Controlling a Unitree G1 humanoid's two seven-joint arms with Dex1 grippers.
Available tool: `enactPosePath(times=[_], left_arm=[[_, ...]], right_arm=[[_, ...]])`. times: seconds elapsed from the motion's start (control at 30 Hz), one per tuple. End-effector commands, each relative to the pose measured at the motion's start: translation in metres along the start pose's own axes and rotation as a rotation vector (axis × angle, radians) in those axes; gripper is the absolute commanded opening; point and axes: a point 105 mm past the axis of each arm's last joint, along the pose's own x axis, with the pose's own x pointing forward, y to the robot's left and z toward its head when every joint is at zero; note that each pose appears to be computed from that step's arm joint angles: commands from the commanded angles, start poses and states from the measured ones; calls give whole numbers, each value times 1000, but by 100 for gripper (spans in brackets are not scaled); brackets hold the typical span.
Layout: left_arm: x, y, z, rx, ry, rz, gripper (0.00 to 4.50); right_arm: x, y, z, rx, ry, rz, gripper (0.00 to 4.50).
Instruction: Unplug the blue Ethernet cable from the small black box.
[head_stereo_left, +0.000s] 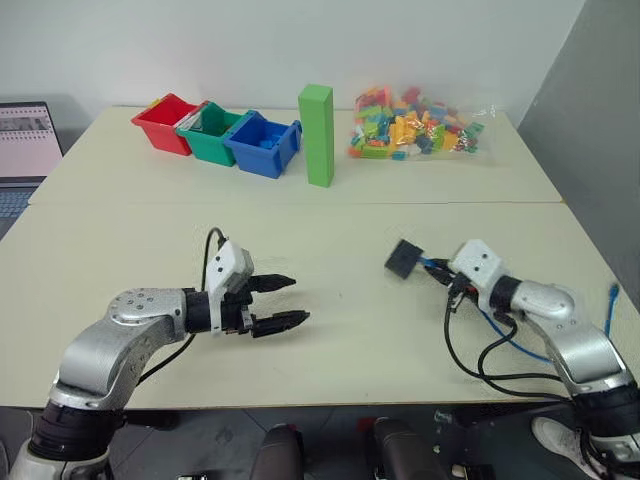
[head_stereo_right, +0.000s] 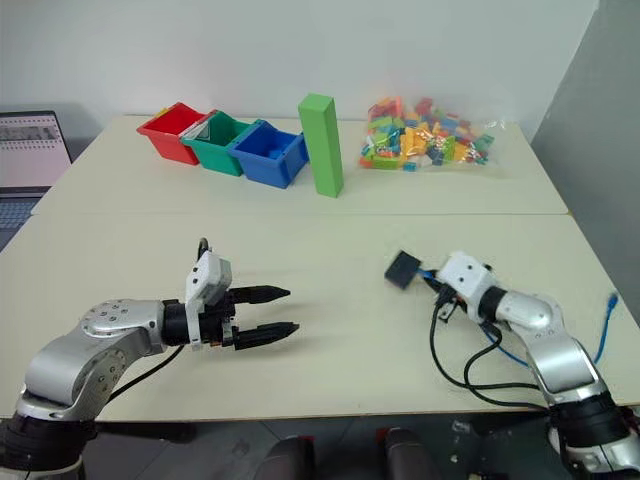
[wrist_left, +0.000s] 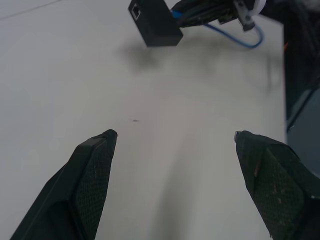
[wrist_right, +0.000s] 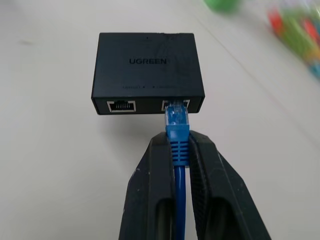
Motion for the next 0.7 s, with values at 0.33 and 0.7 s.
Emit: enactPosePath(times=[0.33, 0.7], left_arm=[[0, -10, 42, -207, -130, -156, 402], [8, -17, 44, -271, -180, -169, 311]], right_arm=[[26, 13, 98, -428, -290, 322, 11], [30, 10, 117, -419, -339, 314, 11]])
